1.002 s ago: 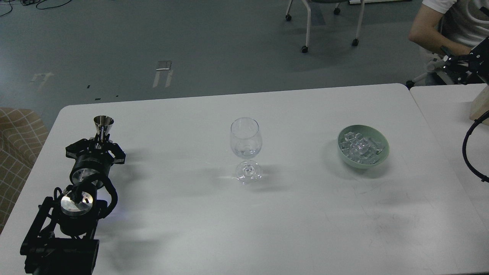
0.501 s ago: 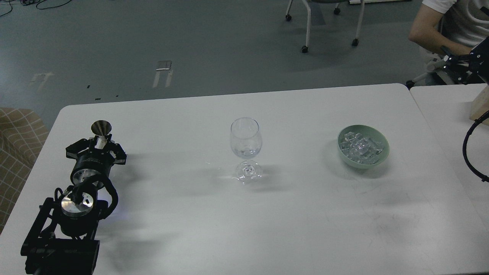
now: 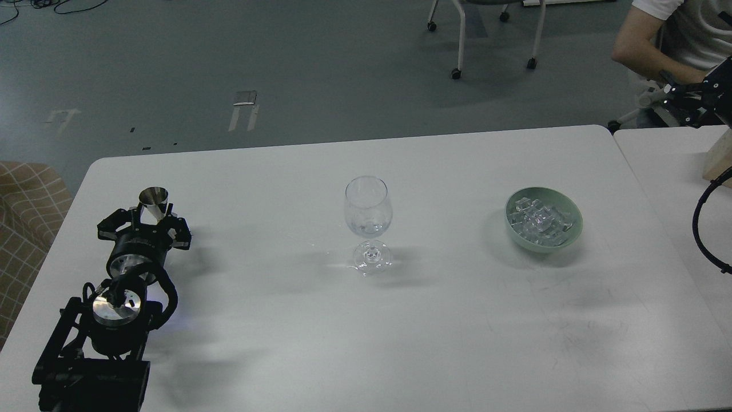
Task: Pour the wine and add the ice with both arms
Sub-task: 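Open the left gripper and release the jigger cup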
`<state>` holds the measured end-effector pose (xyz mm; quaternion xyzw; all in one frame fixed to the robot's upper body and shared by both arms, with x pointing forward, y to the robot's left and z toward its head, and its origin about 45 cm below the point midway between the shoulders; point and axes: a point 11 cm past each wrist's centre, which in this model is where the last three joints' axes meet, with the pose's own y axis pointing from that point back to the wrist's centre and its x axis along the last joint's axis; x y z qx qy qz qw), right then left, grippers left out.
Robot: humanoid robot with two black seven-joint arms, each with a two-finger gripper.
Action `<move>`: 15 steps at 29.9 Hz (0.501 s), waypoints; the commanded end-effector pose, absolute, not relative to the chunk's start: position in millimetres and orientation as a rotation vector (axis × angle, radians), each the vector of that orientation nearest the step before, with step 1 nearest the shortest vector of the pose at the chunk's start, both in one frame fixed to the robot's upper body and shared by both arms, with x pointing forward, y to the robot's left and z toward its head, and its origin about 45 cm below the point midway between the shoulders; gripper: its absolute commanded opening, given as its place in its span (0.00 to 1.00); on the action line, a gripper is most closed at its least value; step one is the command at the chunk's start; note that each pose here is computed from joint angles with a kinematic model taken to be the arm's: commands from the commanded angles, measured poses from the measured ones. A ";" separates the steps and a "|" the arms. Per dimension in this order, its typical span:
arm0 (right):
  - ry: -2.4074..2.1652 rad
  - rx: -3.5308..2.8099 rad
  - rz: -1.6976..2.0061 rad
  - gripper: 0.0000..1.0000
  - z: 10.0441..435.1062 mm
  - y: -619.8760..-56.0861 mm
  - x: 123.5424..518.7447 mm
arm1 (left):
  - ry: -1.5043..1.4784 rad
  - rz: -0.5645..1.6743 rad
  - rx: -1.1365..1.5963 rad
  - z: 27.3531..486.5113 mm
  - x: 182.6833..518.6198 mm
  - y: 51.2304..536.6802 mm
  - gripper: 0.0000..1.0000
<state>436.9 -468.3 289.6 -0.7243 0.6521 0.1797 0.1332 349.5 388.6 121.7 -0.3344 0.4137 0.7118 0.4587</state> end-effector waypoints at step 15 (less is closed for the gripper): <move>1.896 -2.096 0.523 1.00 288.7 -469.6 436.6 | 0.988 1.700 -0.841 133.3 356.1 384.9 0.80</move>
